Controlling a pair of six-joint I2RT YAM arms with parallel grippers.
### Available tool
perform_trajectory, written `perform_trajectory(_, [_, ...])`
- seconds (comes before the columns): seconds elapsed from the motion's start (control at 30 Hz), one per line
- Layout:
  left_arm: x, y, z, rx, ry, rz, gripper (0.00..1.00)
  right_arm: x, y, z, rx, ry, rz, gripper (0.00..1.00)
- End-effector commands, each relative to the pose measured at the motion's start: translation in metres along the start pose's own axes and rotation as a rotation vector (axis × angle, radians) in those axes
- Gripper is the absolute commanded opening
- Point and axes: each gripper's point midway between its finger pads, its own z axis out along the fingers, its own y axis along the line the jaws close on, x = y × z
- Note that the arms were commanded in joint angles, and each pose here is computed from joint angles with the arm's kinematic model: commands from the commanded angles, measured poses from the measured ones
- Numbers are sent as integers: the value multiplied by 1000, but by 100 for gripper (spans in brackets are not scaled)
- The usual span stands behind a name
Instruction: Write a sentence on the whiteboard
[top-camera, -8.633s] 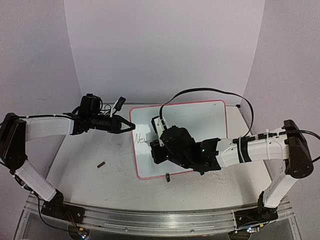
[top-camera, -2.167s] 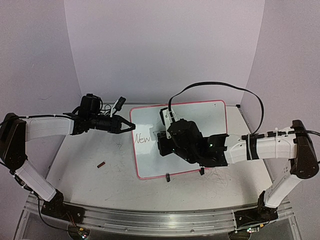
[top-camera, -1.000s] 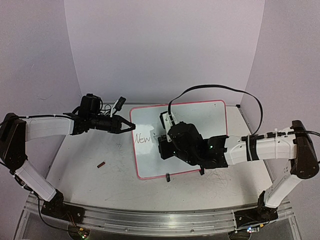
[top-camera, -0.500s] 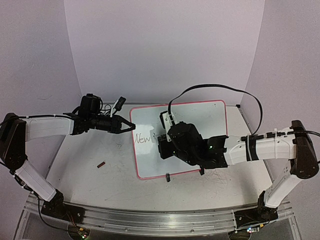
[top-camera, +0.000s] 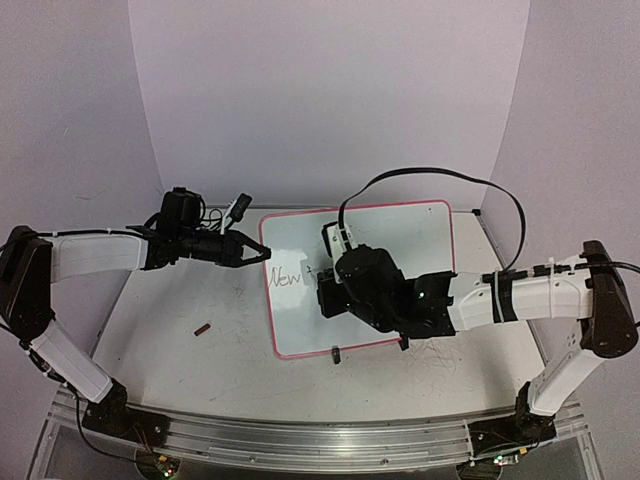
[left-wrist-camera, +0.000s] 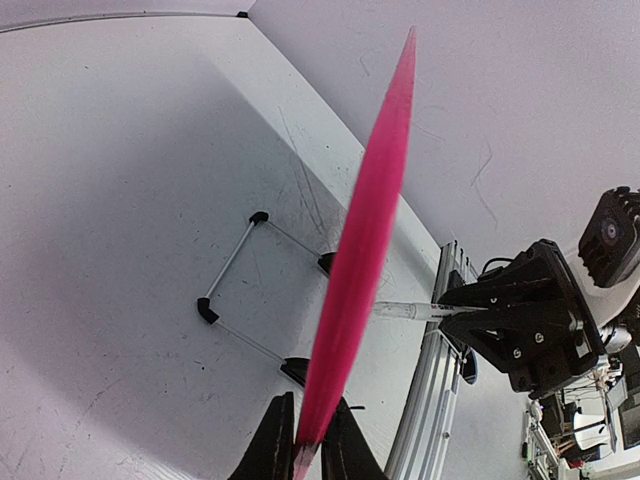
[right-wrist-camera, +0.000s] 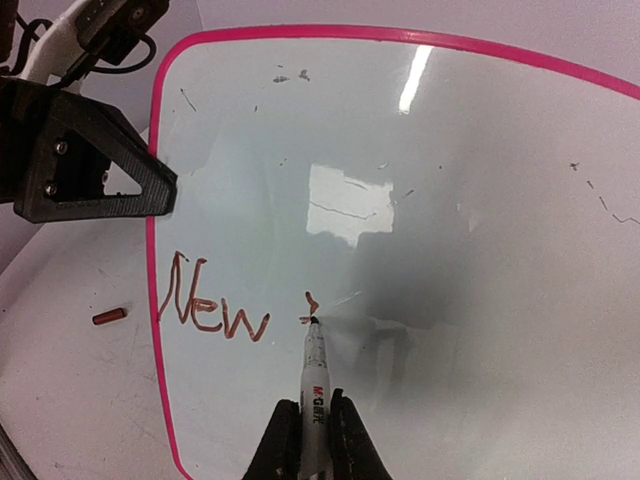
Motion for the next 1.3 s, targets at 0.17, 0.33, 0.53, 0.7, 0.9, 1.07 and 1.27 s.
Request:
perform_trajectory(0.17, [-3, -12, 1, 33, -6, 33, 10, 8, 0, 0, 1, 31, 9, 0])
perform_trajectory(0.33, [-3, -12, 1, 33, -7, 34, 10, 13, -1, 1, -2, 45, 10, 0])
perform_trajectory(0.53, [-3, -12, 1, 34, -5, 34, 10, 20, -1, 0, -4, 62, 14, 0])
perform_trajectory(0.7, [-3, -12, 1, 34, -6, 34, 10, 28, -3, -1, -2, 83, 18, 0])
perform_trajectory(0.9, [-2, -11, 1, 33, -4, 32, 10, 39, -1, -3, -9, 106, 18, 0])
perform_trajectory(1.07, [-3, -12, 1, 33, -4, 32, 10, 43, 0, -2, -11, 114, 18, 0])
perform_trajectory(1.27, [-3, -12, 1, 33, -4, 32, 10, 34, 8, 4, -16, 93, 7, 0])
